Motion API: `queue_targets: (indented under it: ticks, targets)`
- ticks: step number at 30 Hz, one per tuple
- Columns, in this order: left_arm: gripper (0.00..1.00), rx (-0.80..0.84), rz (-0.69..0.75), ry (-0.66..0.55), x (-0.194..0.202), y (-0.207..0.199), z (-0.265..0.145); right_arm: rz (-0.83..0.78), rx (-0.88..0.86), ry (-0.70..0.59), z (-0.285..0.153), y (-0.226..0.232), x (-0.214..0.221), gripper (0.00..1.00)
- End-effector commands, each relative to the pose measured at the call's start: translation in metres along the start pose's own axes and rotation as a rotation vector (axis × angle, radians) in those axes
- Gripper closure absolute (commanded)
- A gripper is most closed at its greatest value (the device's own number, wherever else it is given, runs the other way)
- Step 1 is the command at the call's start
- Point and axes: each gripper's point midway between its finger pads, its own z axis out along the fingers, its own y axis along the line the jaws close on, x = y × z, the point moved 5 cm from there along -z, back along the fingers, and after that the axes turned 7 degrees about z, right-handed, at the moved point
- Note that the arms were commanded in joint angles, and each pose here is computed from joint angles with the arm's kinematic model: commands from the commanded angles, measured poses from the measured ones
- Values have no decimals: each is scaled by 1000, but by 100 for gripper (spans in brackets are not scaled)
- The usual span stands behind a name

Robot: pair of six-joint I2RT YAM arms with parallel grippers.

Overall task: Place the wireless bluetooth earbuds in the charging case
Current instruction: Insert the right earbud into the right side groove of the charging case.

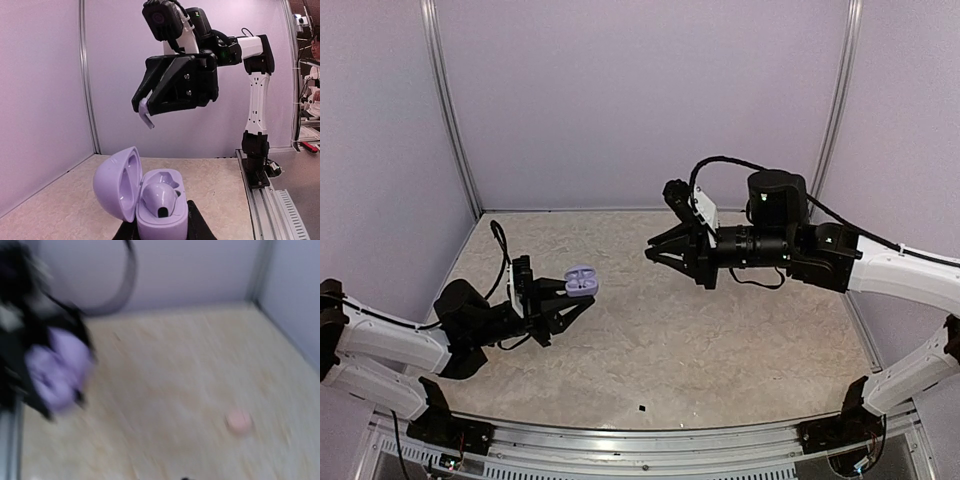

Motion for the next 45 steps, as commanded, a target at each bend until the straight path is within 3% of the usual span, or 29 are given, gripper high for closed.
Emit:
queue_targets:
  ticks: [1, 13, 30, 45]
  targets:
    - [97, 41, 15, -77, -19, 1, 7, -113, -183, -223, -20, 36, -43, 89]
    - [97, 157, 17, -112, -28, -13, 16, -211, -412, -295, -7, 77, -47, 89]
    - [97, 133, 9, -103, -29, -15, 23, -232, -289, -320, 26, 83, -43, 89]
    - [97, -27, 20, -80, -29, 1, 27, -155, -142, -330, 40, 73, -43, 91]
